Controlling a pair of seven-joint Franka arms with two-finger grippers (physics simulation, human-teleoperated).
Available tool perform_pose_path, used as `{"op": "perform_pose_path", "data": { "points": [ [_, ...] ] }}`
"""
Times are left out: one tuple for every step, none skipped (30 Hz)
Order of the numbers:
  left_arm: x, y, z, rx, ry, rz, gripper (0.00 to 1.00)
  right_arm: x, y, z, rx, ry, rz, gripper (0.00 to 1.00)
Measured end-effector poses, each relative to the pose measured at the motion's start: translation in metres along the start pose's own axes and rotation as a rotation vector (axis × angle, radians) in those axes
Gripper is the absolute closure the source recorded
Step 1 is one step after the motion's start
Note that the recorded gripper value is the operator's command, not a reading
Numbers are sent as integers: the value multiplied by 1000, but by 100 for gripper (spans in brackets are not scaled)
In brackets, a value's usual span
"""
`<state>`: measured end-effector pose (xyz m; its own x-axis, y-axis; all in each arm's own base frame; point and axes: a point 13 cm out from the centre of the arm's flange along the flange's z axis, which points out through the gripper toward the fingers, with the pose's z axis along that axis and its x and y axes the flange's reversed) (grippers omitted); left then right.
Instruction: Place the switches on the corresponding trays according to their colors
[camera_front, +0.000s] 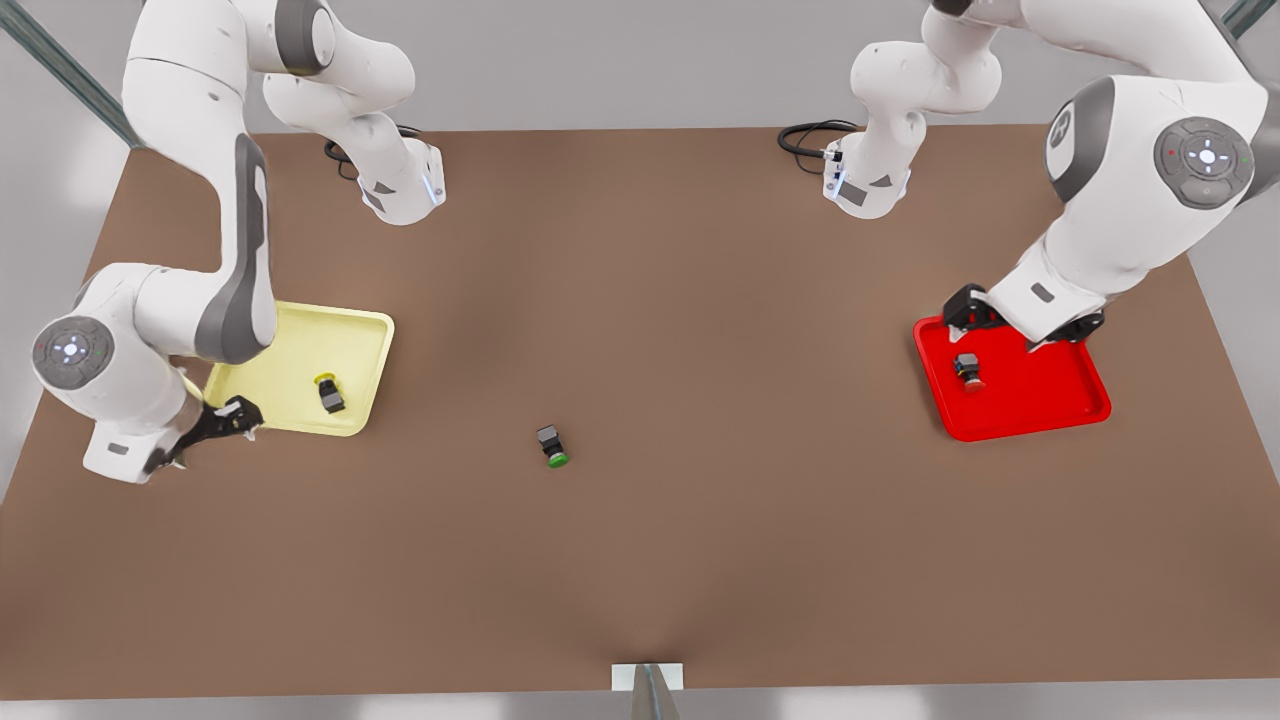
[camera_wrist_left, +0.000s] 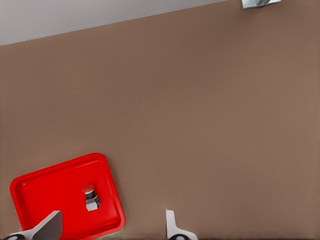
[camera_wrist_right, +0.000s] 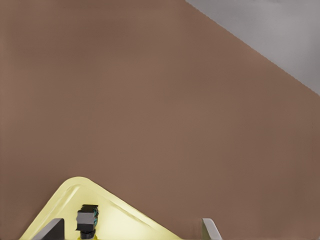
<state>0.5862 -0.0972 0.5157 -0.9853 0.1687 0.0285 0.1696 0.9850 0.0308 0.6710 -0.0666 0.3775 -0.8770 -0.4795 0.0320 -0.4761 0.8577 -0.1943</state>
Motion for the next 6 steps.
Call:
{"op": "perform_pose_path", "data": {
  "points": [
    [5,1,1,5,24,-8,0,0,-5,-38,9,-10,10,0],
    [11,1,3,9,48,-15,0,9,1,-77,0,-26,8,0],
    [16,1,3,12,68,-21,0,22,9,-107,-13,-29,8,0],
    [20,0,3,13,84,-25,0,38,18,-127,-30,-19,12,0],
    [24,0,-1,15,92,-28,0,53,27,-137,-49,4,18,0],
    [27,-1,-3,16,102,-30,0,65,33,-140,-65,30,25,0]
  ]
}}
